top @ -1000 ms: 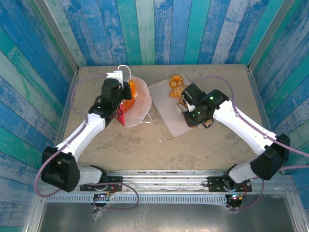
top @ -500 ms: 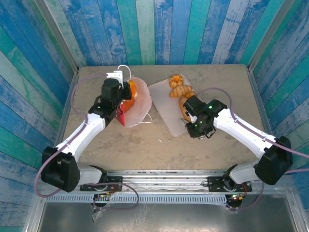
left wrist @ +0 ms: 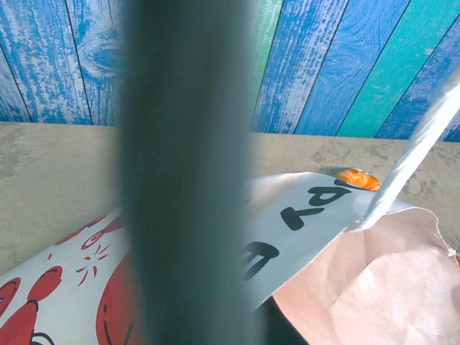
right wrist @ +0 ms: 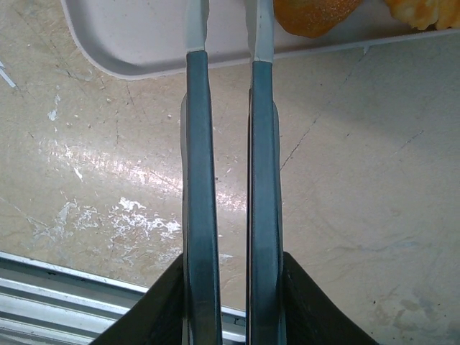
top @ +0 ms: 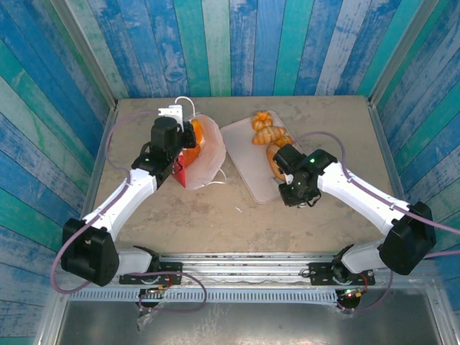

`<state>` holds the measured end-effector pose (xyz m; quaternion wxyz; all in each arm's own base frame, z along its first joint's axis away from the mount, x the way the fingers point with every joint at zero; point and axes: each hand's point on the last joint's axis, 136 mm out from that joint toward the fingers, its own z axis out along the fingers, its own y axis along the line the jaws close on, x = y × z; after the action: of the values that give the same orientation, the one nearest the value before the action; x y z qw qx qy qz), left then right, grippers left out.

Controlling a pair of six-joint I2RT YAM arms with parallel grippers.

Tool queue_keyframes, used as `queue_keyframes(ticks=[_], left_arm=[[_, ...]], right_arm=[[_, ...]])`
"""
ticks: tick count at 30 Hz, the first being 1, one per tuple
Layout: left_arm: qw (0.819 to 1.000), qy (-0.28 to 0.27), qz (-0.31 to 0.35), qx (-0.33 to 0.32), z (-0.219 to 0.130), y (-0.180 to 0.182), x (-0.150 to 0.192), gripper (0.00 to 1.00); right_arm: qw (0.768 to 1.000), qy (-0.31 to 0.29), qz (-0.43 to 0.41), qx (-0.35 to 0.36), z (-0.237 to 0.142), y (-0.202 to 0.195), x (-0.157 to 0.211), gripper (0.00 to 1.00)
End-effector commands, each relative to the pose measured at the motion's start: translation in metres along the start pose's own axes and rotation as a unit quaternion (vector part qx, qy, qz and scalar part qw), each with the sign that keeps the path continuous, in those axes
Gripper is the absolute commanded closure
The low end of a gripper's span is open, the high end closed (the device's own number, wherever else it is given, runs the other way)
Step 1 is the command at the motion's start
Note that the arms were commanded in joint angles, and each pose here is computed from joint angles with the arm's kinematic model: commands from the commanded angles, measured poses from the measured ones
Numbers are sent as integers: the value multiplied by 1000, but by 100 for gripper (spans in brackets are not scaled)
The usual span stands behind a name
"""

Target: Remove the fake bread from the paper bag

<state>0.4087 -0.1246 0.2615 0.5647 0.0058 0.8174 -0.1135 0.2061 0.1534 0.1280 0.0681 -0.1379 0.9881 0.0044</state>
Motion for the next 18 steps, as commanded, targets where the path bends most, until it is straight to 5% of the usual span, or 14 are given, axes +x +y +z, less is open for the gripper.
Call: queue_keyframes(ticks=[1, 9, 18], left_arm=[[999, -42, -10, 8, -18, -3, -28, 92], [999, -34, 1, 9, -17, -3, -22, 92], [997, -21, 44, 62, -19, -21, -15, 92]], right_arm=[[1000, 13, 8, 18, 4, -8, 5, 69], [998, -13, -4, -56, -10, 20, -5, 69], [984, -106, -5, -141, -78, 47, -36, 68]])
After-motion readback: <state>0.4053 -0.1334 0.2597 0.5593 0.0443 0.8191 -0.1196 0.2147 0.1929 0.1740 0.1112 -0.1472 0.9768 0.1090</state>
